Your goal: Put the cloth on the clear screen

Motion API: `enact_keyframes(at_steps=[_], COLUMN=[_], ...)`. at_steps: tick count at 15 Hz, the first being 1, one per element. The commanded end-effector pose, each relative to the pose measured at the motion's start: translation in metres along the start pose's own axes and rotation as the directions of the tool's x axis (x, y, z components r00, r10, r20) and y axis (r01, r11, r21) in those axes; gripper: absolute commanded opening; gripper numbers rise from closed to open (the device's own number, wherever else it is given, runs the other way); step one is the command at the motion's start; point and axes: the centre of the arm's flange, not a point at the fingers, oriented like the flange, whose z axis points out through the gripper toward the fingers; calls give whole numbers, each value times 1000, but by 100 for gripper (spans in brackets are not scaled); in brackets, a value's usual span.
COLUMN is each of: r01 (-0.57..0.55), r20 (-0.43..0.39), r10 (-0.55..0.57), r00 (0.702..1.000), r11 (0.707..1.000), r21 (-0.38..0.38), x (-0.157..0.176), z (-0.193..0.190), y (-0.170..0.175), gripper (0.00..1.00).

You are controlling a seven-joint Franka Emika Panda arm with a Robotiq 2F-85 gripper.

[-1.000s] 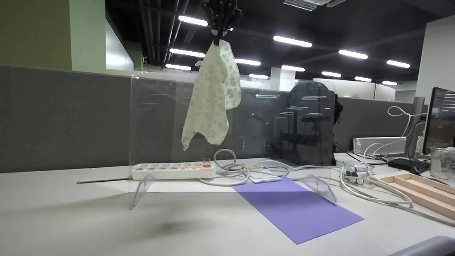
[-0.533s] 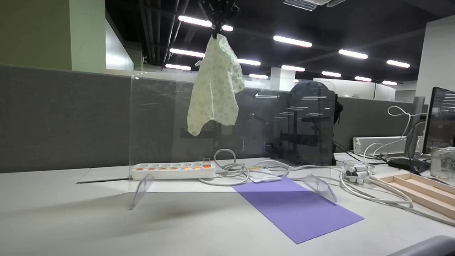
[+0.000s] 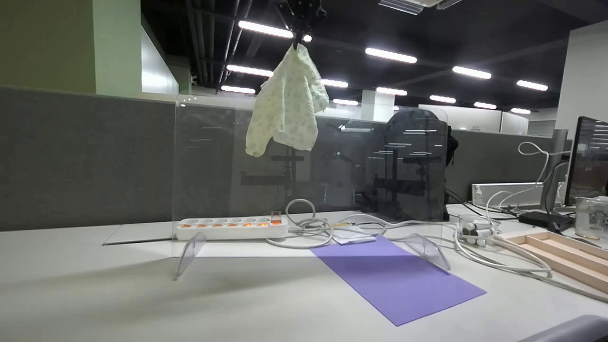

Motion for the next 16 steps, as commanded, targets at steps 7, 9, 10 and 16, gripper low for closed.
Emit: enact_keyframes(at_steps=[7, 9, 10, 16], r01=[-94, -93, -91, -90], r20=[43, 70, 80, 128], r10=[100, 103, 103, 109], r00=[994, 992, 991, 986], r11=[988, 986, 986, 985], r21=[-121, -136, -140, -148], x=[16, 11, 9, 5], z=[54, 68, 73, 89], y=[35, 40, 42, 46], gripper=[0, 0, 0, 40])
